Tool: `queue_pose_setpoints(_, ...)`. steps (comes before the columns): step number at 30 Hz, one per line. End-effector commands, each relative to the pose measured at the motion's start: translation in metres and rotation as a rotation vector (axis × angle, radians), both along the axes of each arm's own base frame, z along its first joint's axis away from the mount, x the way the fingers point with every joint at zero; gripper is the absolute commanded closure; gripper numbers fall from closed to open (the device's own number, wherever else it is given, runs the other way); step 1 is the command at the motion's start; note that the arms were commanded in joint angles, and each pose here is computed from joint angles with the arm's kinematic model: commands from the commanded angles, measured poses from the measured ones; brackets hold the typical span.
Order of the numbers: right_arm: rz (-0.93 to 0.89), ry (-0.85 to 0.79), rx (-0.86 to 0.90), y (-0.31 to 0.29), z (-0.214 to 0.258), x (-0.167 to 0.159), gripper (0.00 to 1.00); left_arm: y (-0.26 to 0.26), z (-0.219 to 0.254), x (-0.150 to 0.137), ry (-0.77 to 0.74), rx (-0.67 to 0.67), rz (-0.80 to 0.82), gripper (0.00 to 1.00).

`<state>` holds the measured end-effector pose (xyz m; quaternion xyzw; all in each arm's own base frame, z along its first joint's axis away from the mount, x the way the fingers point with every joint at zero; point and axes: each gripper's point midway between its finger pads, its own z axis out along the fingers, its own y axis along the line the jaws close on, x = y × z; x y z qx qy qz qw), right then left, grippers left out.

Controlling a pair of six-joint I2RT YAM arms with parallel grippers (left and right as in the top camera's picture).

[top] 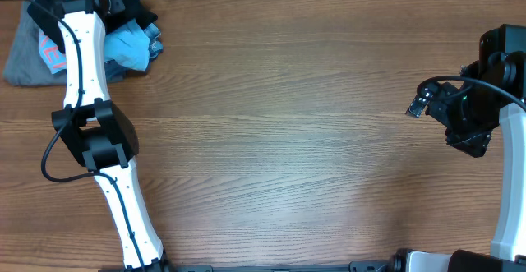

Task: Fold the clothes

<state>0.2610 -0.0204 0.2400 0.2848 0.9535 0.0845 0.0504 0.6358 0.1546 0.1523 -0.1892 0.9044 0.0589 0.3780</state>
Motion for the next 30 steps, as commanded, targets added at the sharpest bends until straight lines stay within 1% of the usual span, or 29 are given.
queue_pose_setpoints(1,0.008,-0.005,-0.015,-0.001,0.001,-0.002,0.0,0.0,-0.005,-0.002,0.02,0.001,0.004,0.55)
queue_pose_setpoints(4,-0.014,-0.005,-0.02,-0.002,0.001,-0.001,0.0,-0.001,0.012,-0.004,-0.002,0.006,0.004,0.48)
queue_pose_setpoints(6,-0.046,-0.015,-0.028,-0.005,0.001,0.002,0.0,-0.001,0.032,-0.006,-0.034,0.013,0.005,0.41)
queue_pose_setpoints(8,-0.047,-0.042,-0.032,-0.005,0.004,0.006,0.0,-0.002,0.059,-0.011,-0.074,0.019,0.006,0.37)
queue_pose_setpoints(9,-0.047,-0.059,-0.034,-0.006,0.006,0.007,0.0,-0.004,0.072,-0.013,-0.093,0.02,0.004,0.34)
queue_pose_setpoints(10,-0.049,-0.085,-0.038,-0.006,0.01,0.009,0.0,-0.008,0.099,-0.019,-0.131,0.021,-0.006,0.2)
queue_pose_setpoints(11,-0.051,-0.103,-0.041,-0.006,0.014,0.009,0.0,-0.013,0.116,-0.024,-0.154,0.02,-0.016,0.07)
queue_pose_setpoints(12,-0.051,-0.12,-0.043,-0.006,0.017,0.009,0.0,-0.017,0.132,-0.03,-0.175,0.017,-0.026,0.02)
queue_pose_setpoints(13,-0.051,-0.142,-0.046,-0.006,0.021,0.008,0.0,-0.023,0.151,-0.037,-0.198,0.013,-0.041,0.0)
queue_pose_setpoints(16,-0.051,-0.197,-0.055,-0.005,0.034,0.001,0.0,-0.047,0.198,-0.063,-0.249,-0.028,-0.106,0.0)
queue_pose_setpoints(18,-0.047,-0.243,-0.063,-0.003,0.045,-0.007,0.0,-0.066,0.228,-0.086,-0.277,-0.063,-0.165,0.0)
queue_pose_setpoints(22,-0.016,-0.339,-0.087,0.001,0.068,-0.03,0.0,-0.096,0.266,-0.137,-0.282,-0.135,-0.254,0.0)
queue_pose_setpoints(26,0.022,-0.441,-0.096,0.011,0.09,-0.066,0.0,-0.124,0.284,-0.192,-0.242,-0.245,-0.306,0.0)
queue_pose_setpoints(29,0.05,-0.519,-0.113,0.018,0.103,-0.094,0.0,-0.134,0.285,-0.23,-0.18,-0.28,-0.312,0.0)
queue_pose_setpoints(30,0.055,-0.572,-0.124,0.021,0.109,-0.108,0.0,-0.137,0.283,-0.246,-0.149,-0.29,-0.308,0.0)
